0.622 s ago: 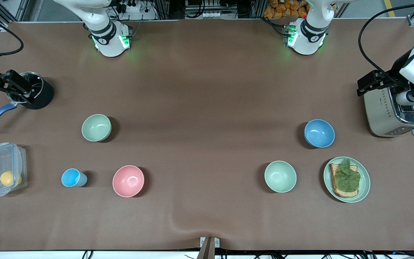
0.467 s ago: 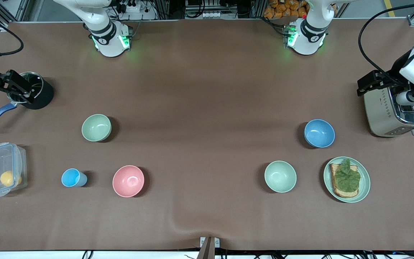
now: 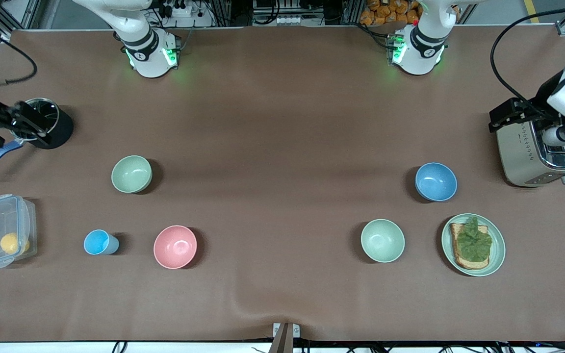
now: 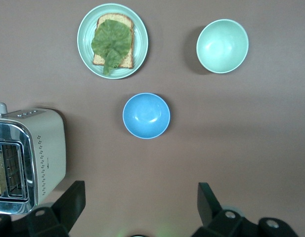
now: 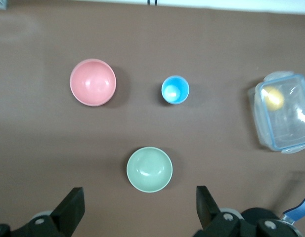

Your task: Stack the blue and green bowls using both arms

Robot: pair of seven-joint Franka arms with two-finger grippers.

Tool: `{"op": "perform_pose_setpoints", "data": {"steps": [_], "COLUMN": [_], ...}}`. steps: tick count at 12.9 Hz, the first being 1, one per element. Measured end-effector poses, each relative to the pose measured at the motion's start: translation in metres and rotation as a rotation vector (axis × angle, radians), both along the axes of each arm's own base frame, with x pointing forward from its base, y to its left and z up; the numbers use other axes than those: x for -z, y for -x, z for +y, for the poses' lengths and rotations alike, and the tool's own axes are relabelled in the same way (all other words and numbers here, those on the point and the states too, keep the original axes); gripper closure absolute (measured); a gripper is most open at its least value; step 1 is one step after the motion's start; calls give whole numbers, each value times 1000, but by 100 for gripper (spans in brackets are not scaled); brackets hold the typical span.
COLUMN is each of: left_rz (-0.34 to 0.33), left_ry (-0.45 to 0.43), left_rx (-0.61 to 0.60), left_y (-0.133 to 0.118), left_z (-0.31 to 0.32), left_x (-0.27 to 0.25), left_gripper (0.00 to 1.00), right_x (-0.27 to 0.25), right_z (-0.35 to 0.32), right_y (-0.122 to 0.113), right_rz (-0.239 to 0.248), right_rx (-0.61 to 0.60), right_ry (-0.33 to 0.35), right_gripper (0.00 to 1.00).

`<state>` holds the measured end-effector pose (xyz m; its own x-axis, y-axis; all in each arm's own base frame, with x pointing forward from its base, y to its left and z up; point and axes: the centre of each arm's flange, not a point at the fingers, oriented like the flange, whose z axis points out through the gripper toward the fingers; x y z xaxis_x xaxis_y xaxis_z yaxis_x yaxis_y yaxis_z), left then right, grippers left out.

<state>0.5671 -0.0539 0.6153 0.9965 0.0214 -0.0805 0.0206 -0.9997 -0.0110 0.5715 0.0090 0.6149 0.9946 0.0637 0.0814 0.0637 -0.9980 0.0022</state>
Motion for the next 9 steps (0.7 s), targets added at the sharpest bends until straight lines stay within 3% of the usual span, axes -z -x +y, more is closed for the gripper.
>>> {"op": "perform_pose_setpoints", "data": {"steps": [4,9], "left_rz": [63,38], "left_ry": [-22,-32], "left_rx": [-7,-40], "left_y": [-31,-30], "left_z": [10,41], "left_x": [84,207], "left_gripper": [0,0], "right_x": [80,198], "right_z": [-5,-24], "right_y": [-23,-18], "right_rz": [151,163], "right_rx": [-18,-35], "right_ry": [-11,-17], "right_gripper": [0,0]}}
